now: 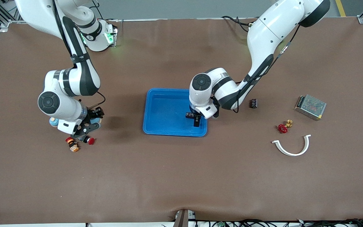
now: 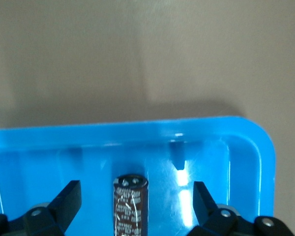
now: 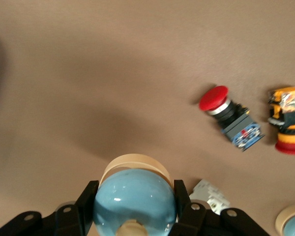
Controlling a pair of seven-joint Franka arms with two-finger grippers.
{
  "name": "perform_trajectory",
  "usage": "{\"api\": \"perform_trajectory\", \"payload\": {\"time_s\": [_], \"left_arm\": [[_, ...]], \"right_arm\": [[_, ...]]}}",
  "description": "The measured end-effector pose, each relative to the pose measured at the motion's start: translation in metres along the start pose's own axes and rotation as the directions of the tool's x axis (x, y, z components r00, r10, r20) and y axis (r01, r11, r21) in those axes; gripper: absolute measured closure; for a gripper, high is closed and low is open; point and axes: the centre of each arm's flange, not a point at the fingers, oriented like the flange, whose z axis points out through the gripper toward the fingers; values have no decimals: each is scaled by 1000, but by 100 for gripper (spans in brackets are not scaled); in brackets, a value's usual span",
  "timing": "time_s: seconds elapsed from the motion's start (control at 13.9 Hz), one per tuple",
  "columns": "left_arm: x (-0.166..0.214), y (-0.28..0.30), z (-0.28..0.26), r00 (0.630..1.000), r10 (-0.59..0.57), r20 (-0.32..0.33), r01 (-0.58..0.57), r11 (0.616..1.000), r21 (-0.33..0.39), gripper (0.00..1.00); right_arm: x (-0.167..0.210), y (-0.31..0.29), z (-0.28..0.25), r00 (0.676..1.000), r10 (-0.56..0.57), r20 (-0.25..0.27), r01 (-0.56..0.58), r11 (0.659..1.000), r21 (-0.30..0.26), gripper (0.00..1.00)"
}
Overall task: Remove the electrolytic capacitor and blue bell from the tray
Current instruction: 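Lower the bell with the right gripper while the left gripper lifts the capacitor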
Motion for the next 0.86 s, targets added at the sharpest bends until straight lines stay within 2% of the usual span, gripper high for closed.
{"api": "perform_trajectory", "payload": {"time_s": [0.36,0.86], "left_arm": [[-13,-8,6,1000,10,0,-10,1000,7,0],[-18,-10,11,1000,15,2,-15,1000,10,0]], "right_arm": [[-1,3,35,999,-11,-32,10,999,-37,34],[4,6,68,999,-9,-41,6,998,-66,34]]}}
